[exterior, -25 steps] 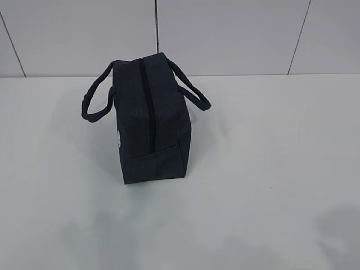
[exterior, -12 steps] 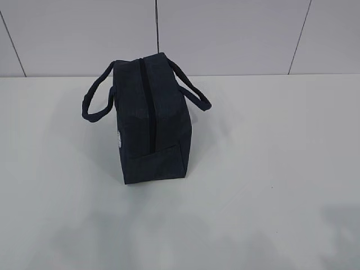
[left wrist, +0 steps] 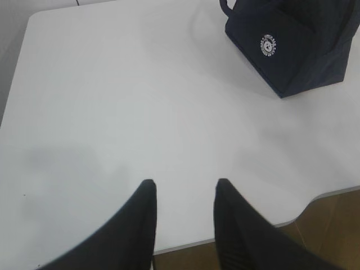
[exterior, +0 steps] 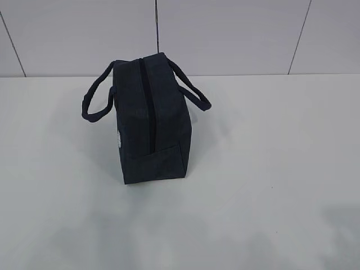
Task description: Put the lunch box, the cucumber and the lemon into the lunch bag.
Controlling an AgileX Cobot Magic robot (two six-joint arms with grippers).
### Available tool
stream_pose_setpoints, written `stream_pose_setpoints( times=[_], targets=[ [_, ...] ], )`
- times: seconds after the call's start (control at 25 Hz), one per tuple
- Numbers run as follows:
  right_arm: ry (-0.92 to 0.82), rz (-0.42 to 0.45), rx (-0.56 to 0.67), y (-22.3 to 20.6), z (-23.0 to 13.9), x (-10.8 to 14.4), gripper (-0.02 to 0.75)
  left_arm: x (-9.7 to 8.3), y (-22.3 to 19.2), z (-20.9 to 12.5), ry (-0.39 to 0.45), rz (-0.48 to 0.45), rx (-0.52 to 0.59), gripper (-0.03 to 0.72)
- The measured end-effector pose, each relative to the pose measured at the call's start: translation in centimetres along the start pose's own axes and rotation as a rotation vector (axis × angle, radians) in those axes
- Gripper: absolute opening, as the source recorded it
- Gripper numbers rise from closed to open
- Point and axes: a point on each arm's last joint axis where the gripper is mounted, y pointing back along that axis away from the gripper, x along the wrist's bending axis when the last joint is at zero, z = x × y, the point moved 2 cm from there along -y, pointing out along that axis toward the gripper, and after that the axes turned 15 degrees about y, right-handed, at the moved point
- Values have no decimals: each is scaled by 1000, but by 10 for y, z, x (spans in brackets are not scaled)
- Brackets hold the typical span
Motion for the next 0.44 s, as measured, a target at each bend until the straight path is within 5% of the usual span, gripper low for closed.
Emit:
stream_pose_setpoints(
  times=[0.44],
  targets=[
    [0, 0, 0, 0, 0, 0, 442, 0, 0, 0, 0, 0, 0, 246]
  ],
)
